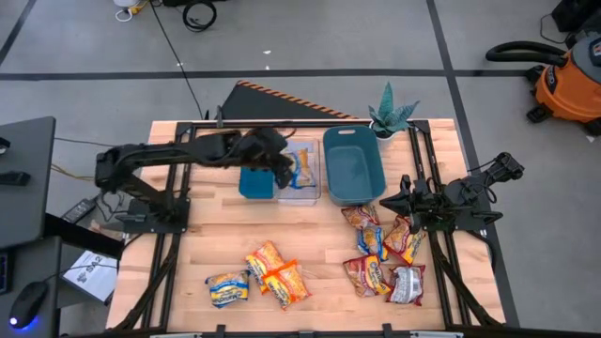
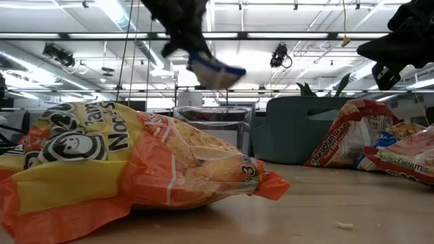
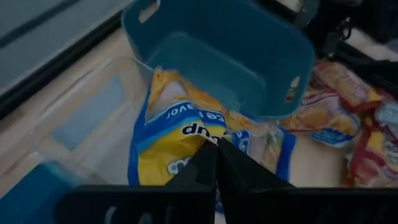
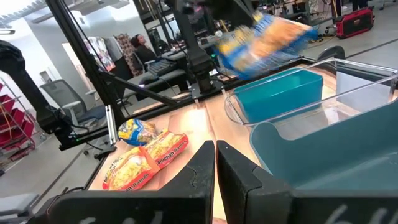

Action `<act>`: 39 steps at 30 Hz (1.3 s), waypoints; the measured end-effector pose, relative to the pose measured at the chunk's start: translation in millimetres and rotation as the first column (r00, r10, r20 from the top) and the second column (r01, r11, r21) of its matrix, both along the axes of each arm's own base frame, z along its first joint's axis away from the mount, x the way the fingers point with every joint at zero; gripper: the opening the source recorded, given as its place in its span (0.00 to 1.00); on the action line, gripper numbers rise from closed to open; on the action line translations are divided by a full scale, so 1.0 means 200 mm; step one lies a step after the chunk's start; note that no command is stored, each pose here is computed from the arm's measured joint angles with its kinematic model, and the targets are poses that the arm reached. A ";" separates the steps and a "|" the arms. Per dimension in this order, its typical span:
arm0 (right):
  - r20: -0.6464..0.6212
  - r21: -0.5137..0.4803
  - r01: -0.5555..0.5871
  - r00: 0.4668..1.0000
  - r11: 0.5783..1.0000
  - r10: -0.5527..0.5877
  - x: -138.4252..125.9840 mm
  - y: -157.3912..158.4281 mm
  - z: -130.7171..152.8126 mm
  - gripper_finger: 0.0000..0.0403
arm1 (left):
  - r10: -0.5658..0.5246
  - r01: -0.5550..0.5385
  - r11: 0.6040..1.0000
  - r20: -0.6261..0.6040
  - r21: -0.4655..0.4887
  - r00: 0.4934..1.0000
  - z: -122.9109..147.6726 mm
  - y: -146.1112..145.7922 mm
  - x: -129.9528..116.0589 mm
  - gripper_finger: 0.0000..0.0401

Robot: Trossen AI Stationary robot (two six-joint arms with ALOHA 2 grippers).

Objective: Sort Maruchan noodles
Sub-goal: Put the top left blue noodle pack into the transparent bin, then put the bottom blue noodle pack into the transparent bin

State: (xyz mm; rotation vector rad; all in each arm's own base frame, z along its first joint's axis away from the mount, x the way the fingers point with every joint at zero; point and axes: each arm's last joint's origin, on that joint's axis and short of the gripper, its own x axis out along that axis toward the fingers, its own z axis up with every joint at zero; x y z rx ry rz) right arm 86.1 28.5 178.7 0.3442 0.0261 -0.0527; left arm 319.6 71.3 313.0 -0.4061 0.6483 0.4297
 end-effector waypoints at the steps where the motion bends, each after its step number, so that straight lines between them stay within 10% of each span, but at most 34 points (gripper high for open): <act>1: 0.000 0.000 0.000 1.000 1.000 0.000 0.00 0.00 0.00 0.06 | -0.006 0.006 1.000 -0.019 -0.015 1.000 -0.04 0.03 0.02 0.02; 20: 0.003 0.001 0.000 1.000 1.000 0.000 0.00 0.00 0.00 0.06 | -0.161 0.114 0.973 -0.240 -0.198 0.957 -0.50 0.18 0.20 0.03; 33: 0.003 0.001 0.000 1.000 1.000 0.000 0.00 0.00 0.00 0.06 | -0.231 0.181 0.967 -0.320 -0.180 0.919 -0.25 0.09 0.22 0.34; 39: 0.003 0.001 0.000 1.000 1.000 0.000 0.00 0.00 0.00 0.06 | -0.423 0.385 0.906 -0.366 -0.176 0.829 -0.14 -0.22 0.25 0.35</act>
